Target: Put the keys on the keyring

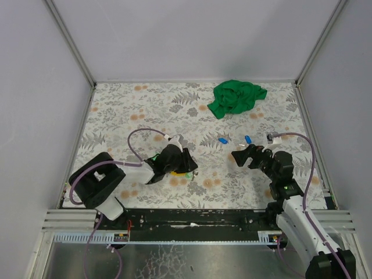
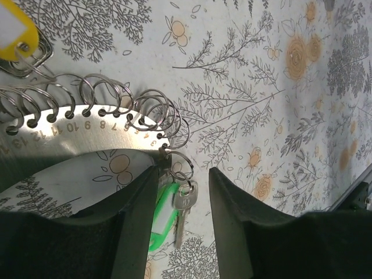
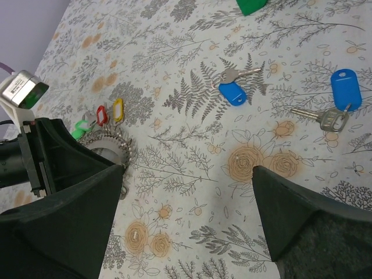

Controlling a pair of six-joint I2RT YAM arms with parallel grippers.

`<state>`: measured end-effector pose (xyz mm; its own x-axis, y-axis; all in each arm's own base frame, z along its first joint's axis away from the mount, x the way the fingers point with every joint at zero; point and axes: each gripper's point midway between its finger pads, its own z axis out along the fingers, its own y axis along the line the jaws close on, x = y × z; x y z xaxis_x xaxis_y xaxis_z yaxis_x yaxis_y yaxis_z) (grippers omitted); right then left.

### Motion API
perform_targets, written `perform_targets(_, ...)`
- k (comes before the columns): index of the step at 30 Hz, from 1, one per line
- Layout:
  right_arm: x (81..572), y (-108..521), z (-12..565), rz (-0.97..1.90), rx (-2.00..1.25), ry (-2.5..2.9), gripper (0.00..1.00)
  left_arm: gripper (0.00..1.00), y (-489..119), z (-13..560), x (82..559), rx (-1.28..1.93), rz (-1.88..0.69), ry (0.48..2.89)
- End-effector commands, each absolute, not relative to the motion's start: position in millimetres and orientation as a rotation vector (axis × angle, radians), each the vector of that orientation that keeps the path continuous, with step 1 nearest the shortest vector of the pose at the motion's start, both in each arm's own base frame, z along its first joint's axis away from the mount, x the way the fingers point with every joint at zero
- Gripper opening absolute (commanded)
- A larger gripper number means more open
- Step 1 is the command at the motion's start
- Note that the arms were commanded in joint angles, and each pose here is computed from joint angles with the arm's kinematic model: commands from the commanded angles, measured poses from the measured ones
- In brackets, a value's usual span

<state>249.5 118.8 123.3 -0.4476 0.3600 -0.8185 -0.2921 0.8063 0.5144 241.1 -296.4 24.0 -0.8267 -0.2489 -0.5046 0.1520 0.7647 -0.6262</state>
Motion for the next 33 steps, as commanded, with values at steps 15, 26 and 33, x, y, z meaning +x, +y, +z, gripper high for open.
perform_targets(15, 250, 169, 140, 0.988, -0.179, 1.894, 0.92, 0.4, -226, 5, 199, -0.111, -0.66, 2.446)
perform_targets(26, 240, 207, 120, 1.009, -0.37, 2.003, 0.88, 0.43, -228, 35, 209, 0.009, -0.686, 2.344)
perform_targets(33, 238, 214, 113, 0.993, -0.405, 2.027, 0.88, 0.4, -261, 47, 207, 0.2, -0.822, 2.339)
